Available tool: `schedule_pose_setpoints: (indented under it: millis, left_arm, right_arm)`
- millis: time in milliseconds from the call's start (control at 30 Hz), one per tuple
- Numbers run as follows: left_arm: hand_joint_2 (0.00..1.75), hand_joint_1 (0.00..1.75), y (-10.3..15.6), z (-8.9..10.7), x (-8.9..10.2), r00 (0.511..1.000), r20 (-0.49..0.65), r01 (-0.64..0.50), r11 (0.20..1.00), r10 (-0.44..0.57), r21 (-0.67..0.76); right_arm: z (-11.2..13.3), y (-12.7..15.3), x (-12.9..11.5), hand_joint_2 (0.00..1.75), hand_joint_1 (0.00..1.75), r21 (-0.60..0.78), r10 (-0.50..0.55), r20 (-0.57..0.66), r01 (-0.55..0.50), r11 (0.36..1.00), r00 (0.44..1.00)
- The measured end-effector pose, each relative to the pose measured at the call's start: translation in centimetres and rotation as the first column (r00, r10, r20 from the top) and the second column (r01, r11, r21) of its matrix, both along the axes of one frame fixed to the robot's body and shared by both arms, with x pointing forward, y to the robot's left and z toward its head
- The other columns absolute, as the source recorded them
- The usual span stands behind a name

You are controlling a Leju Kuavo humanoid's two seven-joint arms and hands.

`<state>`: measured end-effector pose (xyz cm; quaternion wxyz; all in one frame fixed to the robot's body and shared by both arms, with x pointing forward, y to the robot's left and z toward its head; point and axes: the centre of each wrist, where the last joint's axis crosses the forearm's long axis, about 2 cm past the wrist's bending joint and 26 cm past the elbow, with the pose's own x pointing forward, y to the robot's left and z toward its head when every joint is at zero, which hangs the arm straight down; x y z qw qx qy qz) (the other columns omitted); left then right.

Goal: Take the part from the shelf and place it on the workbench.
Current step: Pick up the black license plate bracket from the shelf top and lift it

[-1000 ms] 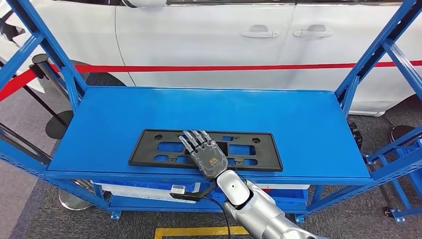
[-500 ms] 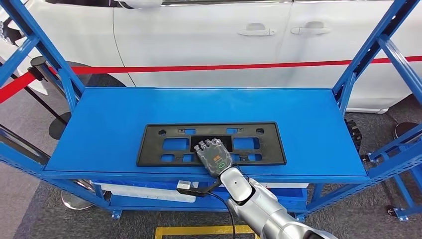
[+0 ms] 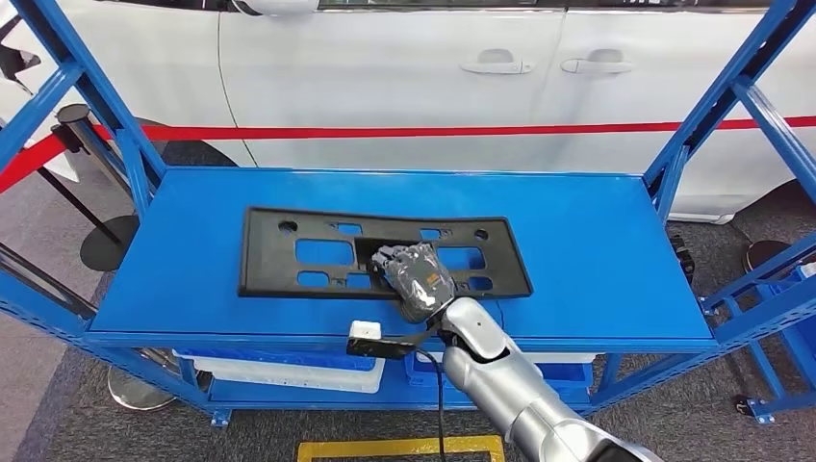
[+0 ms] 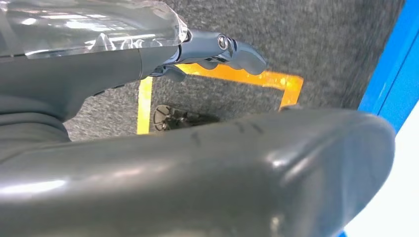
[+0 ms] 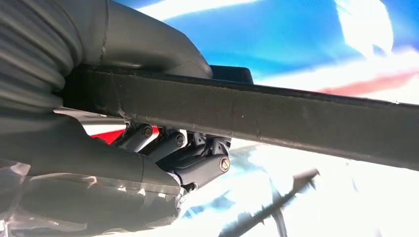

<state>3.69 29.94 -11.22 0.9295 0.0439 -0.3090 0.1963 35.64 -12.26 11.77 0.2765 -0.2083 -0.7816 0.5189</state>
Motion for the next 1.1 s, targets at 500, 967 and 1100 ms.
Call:
schedule_pose_setpoints:
  millis: [500,967,1100]
  left_arm:
    - [0.00,0.00,0.2,0.0,0.0,0.985,0.106,-0.126,0.985,0.139,-0.119]
    - [0.00,0.00,0.3,0.0,0.2,0.992,-0.047,-0.122,0.987,0.118,-0.108]
    - [0.00,0.00,0.3,0.0,0.2,0.992,-0.058,-0.117,0.987,0.112,-0.110]
  right_arm:
    - [14.9,-3.2,-3.9,1.75,1.71,0.857,0.799,0.300,-0.514,0.014,0.522]
    - [13.5,-3.7,-7.2,1.75,1.71,0.839,0.910,0.295,-0.534,-0.101,0.291]
    - [12.9,-4.6,-7.6,1.75,1.71,0.835,0.906,0.268,-0.547,-0.049,0.327]
